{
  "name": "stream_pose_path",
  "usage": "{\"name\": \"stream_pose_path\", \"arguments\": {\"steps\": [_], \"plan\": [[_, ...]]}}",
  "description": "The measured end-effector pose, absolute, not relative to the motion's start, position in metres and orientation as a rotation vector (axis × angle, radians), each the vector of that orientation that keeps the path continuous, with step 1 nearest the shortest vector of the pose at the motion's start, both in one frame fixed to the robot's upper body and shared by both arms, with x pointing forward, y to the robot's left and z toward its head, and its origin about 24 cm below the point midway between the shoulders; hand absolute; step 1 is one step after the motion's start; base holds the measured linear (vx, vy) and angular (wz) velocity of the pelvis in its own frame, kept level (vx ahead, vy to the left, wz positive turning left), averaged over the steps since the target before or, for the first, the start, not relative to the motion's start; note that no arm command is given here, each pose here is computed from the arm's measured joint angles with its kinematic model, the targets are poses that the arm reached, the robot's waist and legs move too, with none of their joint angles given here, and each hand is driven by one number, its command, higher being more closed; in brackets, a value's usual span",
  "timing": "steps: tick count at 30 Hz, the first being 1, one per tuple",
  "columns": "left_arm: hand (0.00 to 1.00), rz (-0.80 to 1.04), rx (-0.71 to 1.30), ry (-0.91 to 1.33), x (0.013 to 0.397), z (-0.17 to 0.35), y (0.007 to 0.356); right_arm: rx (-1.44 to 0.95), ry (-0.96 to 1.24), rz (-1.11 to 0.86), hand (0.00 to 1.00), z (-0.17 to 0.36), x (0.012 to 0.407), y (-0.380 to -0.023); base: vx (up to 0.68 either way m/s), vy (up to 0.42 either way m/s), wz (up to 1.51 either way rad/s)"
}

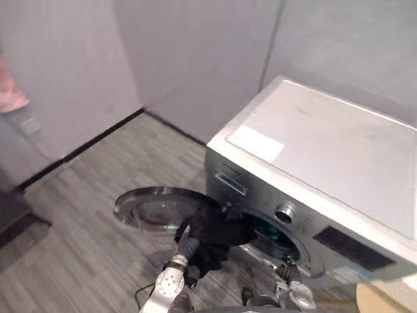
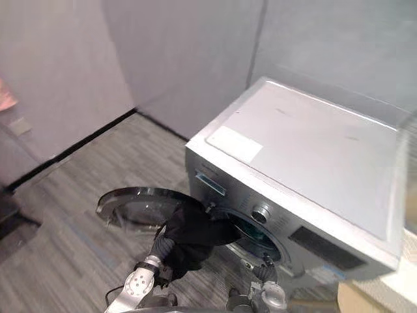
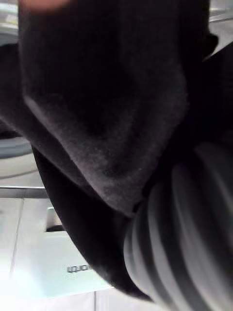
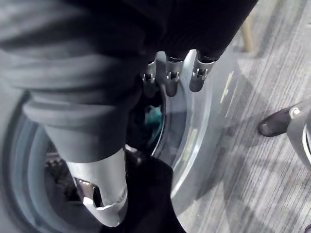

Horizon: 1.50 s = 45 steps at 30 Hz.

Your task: Pick up the laundry basket with both hands and put the clothes into the washing machine.

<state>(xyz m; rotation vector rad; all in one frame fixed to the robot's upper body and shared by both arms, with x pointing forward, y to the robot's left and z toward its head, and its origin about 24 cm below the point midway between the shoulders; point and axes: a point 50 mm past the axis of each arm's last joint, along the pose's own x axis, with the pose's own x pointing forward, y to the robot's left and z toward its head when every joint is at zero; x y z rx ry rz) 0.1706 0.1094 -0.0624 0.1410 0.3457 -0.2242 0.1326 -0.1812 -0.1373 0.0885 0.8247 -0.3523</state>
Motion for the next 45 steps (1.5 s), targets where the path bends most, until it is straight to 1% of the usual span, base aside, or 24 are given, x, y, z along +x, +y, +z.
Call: {"name": "stream_pose_path", "arguments": {"steps": [4,7,11,14,15,17,20,23,27,32,38,42,45], "plan": [[1.00,-0.187,0.135,0.362,0.168,-0.064,0.117,0.031,0.844,-0.307,0.00,-0.138,0.140,-0.184,-0.12,0.029,-1.53],[1.00,-0.164,0.127,0.358,0.172,-0.063,0.119,-0.034,0.835,-0.304,0.00,-0.136,0.142,-0.196,0.02,-0.026,-1.19],[1.00,-0.125,0.128,0.356,0.175,-0.062,0.128,-0.069,0.828,-0.293,0.00,-0.134,0.143,-0.201,0.15,-0.089,-1.10],[1.00,-0.126,0.104,0.344,0.183,-0.059,0.122,-0.090,0.833,-0.307,0.00,-0.134,0.139,-0.207,0.30,-0.170,-0.45],[1.00,-0.125,0.093,0.345,0.183,-0.059,0.120,-0.100,0.834,-0.317,0.00,-0.134,0.138,-0.210,0.28,-0.192,-0.28],[1.00,-0.134,0.080,0.409,0.167,-0.069,0.115,-0.112,0.829,-0.337,0.00,-0.132,0.138,-0.216,0.23,-0.058,-0.32],[1.00,-0.140,0.080,0.447,0.158,-0.074,0.115,-0.107,0.827,-0.350,0.00,-0.133,0.140,-0.215,0.18,0.026,-0.16],[1.00,-0.156,0.082,0.461,0.155,-0.077,0.112,-0.107,0.825,-0.349,0.00,-0.132,0.140,-0.215,0.09,0.101,-0.16],[1.00,-0.145,0.119,0.448,0.160,-0.075,0.122,-0.069,0.848,-0.340,0.00,-0.138,0.133,-0.201,0.05,0.150,0.25],[1.00,-0.120,0.128,0.469,0.154,-0.078,0.131,-0.070,0.883,-0.340,0.00,-0.142,0.123,-0.201,0.02,0.085,0.06],[1.00,-0.115,0.124,0.489,0.148,-0.081,0.131,-0.065,0.884,-0.326,0.00,-0.142,0.123,-0.201,0.06,0.002,0.14],[1.00,-0.108,0.121,0.471,0.154,-0.078,0.132,-0.065,0.875,-0.322,0.00,-0.141,0.128,-0.200,0.00,-0.007,0.22],[1.00,-0.079,0.107,0.419,0.172,-0.069,0.137,-0.070,0.834,-0.315,0.00,-0.136,0.143,-0.201,-0.12,-0.026,0.14]]}}
